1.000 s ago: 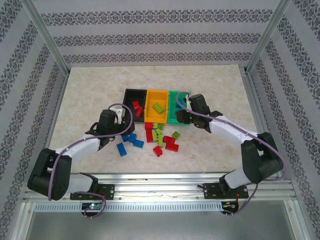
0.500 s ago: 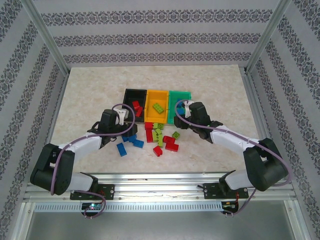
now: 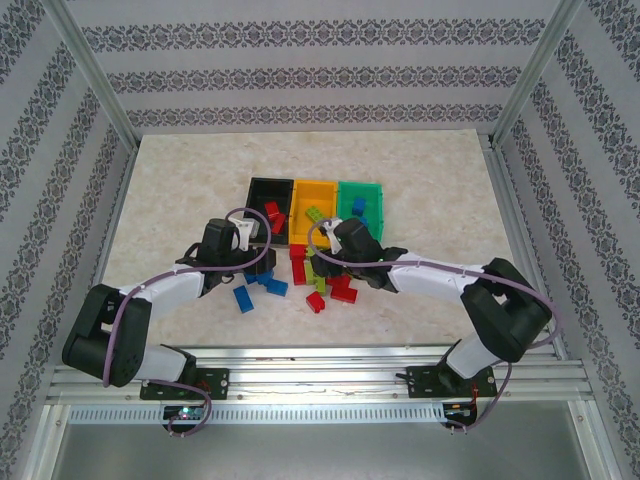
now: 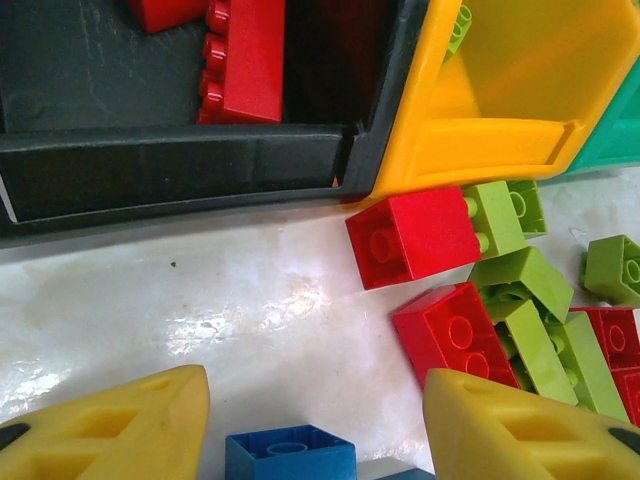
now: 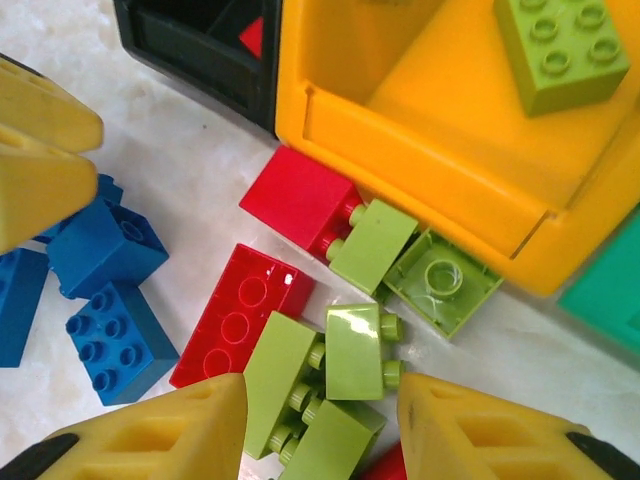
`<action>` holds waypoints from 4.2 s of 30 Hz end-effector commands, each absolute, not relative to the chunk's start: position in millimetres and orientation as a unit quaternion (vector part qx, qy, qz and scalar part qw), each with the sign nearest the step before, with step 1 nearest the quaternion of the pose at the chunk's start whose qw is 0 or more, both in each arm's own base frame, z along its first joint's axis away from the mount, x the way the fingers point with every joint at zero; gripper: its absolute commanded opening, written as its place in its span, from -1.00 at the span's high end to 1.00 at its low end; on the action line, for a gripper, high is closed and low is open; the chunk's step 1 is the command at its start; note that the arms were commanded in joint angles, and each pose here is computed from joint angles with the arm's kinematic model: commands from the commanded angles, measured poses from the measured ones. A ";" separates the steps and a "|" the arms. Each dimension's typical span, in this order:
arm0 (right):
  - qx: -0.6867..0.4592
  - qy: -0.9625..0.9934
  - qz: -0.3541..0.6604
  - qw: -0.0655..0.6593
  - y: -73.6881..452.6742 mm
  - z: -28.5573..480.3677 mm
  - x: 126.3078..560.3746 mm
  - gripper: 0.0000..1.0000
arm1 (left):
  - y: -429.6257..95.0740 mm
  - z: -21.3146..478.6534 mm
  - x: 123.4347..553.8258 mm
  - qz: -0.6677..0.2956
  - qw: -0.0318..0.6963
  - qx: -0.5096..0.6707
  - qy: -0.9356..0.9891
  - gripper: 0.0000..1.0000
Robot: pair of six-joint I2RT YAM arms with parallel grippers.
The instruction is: Sort the legos into containers by color
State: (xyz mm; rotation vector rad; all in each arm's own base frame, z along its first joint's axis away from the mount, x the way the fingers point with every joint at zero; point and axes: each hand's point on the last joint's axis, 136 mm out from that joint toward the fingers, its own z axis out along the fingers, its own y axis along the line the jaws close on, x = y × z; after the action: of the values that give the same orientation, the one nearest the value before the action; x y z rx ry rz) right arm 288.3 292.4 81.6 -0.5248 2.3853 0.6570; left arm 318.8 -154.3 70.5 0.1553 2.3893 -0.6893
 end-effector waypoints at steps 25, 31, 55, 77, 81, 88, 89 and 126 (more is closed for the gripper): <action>-0.172 0.955 0.148 0.191 299.6 22.1 247.5 0.08 | -155.5 111.0 322.0 -0.282 0.371 0.068 0.882 -0.17; -0.178 0.953 0.146 0.196 305.2 34.1 244.9 -0.03 | -156.0 115.4 320.0 -0.289 0.375 0.064 0.879 -0.18; -0.194 0.959 0.072 0.194 299.2 24.9 246.7 0.39 | -156.7 120.3 315.9 -0.297 0.377 0.063 0.875 -0.18; -0.137 0.918 0.206 0.309 296.7 149.9 320.5 0.50 | -158.6 115.5 316.6 -0.301 0.369 0.059 0.877 -0.19; -0.123 0.917 0.211 0.316 294.5 157.1 358.4 0.49 | -159.1 115.7 316.4 -0.304 0.368 0.059 0.877 -0.19; -0.111 0.920 0.240 0.289 300.0 154.1 402.5 0.36 | -159.5 110.3 317.7 -0.301 0.361 0.059 0.880 -0.19; -0.114 0.921 0.243 0.283 301.2 152.6 404.2 0.31 | -159.2 109.5 317.6 -0.301 0.361 0.058 0.880 -0.18; -0.132 0.892 0.194 0.387 200.0 108.3 304.6 0.20 | -148.2 68.3 304.7 -0.273 0.291 -0.007 0.917 -0.12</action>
State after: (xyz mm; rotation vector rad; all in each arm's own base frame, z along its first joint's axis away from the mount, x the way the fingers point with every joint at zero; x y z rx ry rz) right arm 296.0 201.7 96.6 -0.3705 2.3392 0.4889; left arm 316.9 -148.9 84.1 0.0520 2.3617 -0.7005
